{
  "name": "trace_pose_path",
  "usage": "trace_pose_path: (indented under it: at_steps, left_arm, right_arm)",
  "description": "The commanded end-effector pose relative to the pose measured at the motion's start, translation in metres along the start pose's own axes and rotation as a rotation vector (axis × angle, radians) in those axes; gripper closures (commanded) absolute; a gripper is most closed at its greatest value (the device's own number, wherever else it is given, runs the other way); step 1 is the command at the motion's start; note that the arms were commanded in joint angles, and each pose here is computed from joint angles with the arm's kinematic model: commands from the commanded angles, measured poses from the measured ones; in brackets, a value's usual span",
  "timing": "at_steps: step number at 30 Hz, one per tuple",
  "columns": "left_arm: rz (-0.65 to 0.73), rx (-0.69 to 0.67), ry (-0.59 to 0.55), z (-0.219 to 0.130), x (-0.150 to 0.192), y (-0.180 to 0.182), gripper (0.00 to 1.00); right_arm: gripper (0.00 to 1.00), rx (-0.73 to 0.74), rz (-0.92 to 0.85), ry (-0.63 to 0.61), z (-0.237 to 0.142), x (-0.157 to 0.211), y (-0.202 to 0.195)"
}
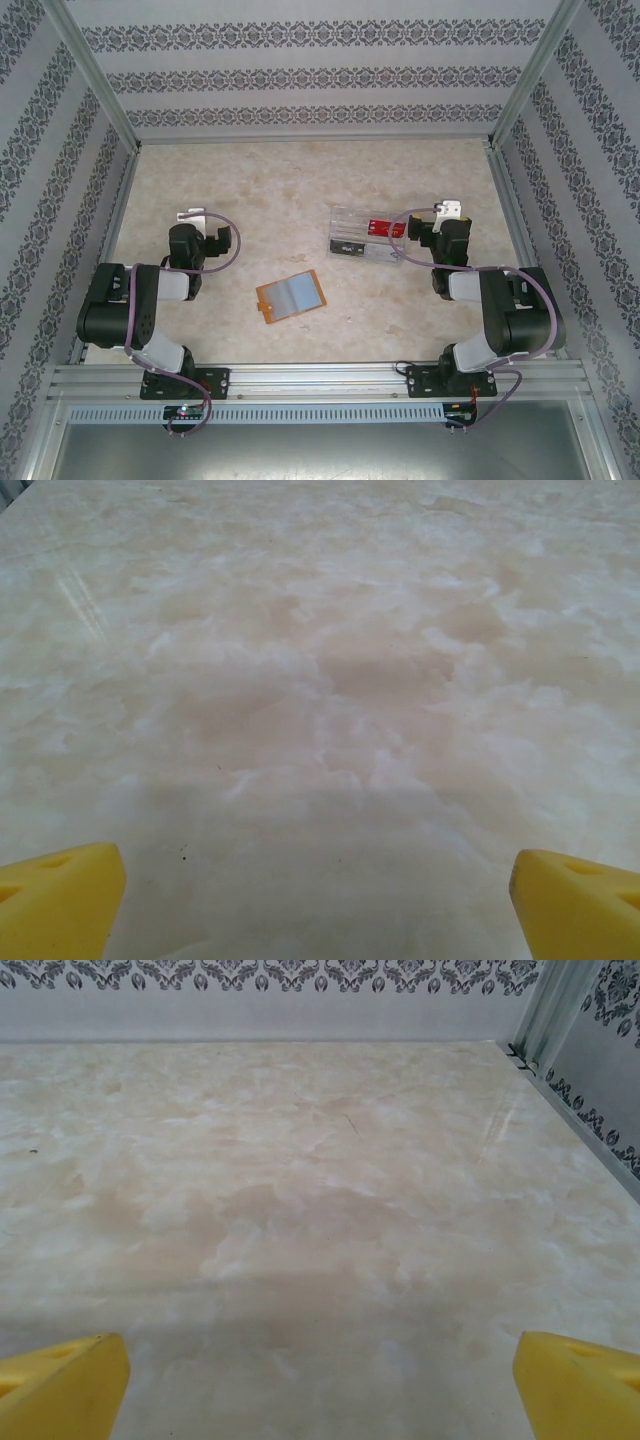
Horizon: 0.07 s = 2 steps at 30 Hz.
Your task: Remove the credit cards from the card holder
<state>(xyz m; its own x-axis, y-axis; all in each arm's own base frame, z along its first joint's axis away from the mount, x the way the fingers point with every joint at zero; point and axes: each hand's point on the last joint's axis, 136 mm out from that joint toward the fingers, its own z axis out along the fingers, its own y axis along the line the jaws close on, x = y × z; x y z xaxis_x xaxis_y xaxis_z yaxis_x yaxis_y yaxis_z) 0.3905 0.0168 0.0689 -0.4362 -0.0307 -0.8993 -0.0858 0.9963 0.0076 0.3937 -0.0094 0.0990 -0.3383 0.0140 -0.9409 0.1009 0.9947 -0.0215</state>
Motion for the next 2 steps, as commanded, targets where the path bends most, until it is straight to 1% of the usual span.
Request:
trace_pose_path:
  at_steps: [1,2]
  left_arm:
    - [0.023,0.029,-0.045,0.0015,-0.0159,-0.0079,0.01]
    - [0.023,0.03,-0.045,0.0015,-0.0156,-0.0078,0.01]
  right_arm:
    - [0.02,-0.044,0.004,-0.03,-0.0004,-0.0076,0.0075]
    - [0.02,-0.05,0.006,-0.028,-0.0003,-0.0078,0.0076]
